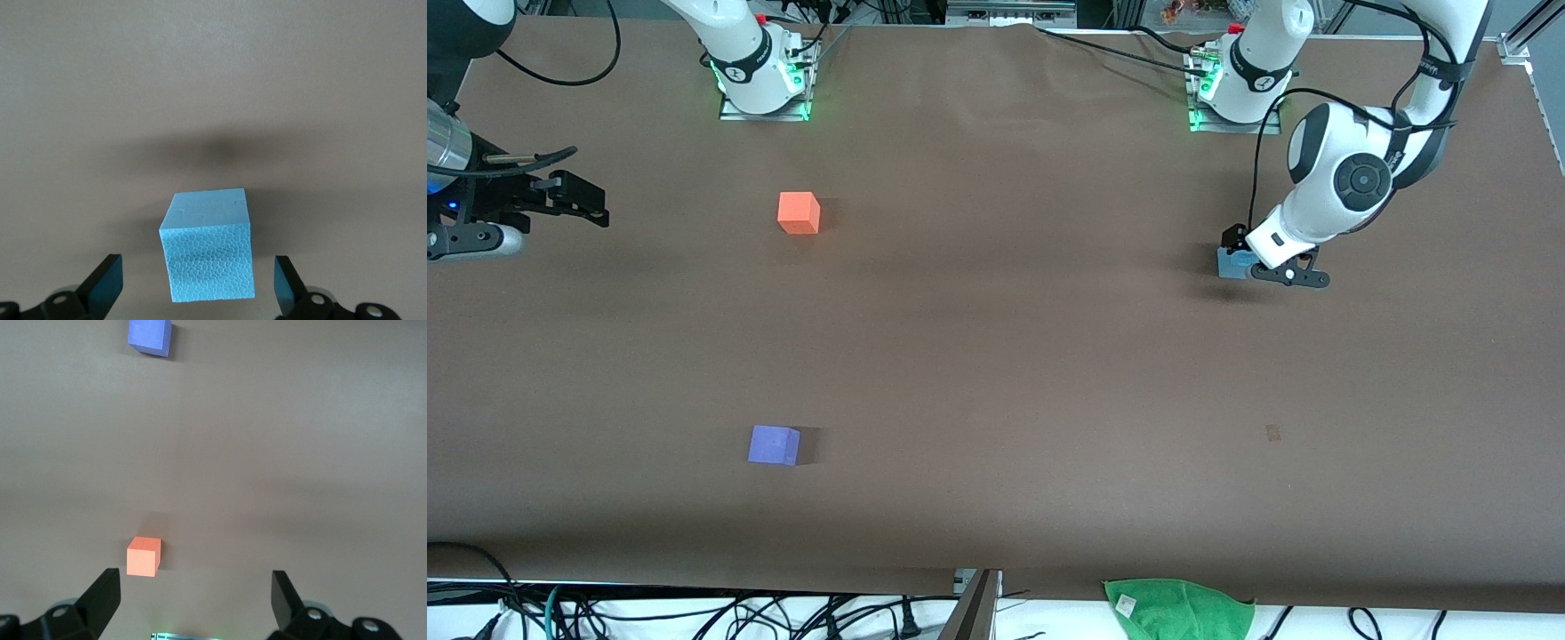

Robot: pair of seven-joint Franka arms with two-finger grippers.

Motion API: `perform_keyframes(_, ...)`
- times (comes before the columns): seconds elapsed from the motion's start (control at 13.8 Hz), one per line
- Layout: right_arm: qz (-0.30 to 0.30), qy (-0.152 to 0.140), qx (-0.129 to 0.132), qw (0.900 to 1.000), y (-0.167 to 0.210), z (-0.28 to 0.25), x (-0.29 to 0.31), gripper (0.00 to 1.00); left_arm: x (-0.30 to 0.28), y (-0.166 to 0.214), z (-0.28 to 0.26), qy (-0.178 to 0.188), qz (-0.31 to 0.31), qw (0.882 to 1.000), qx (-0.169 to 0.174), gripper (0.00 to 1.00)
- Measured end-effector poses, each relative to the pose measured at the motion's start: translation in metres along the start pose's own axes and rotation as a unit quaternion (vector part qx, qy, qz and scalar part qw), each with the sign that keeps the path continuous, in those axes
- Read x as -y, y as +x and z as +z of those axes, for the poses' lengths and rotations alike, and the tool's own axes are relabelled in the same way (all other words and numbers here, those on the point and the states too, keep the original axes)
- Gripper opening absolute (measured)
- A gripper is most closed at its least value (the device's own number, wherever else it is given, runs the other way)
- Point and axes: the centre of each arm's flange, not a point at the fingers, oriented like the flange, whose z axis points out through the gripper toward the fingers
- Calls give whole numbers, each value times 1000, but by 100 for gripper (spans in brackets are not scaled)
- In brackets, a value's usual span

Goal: Place blue block between orange and purple blocks
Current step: 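Close the left gripper on the light-blue cube and lift it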

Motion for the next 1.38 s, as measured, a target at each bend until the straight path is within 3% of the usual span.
perform_keyframes(0.73,0,0,0,1000,0,0,0,100,-2,-9,64,-9,0,1000,-27,100)
perform_keyframes(0.87,0,0,0,1000,0,0,0,100,-3,-11,66,-9,1,1000,-13,81)
perform_keyframes(1.02,0,0,0,1000,0,0,0,100,-5,-14,65,-8,4,1000,28,60)
perform_keyframes(1.38,0,0,0,1000,0,0,0,100,-5,16,-1,-2,6,998,55,59)
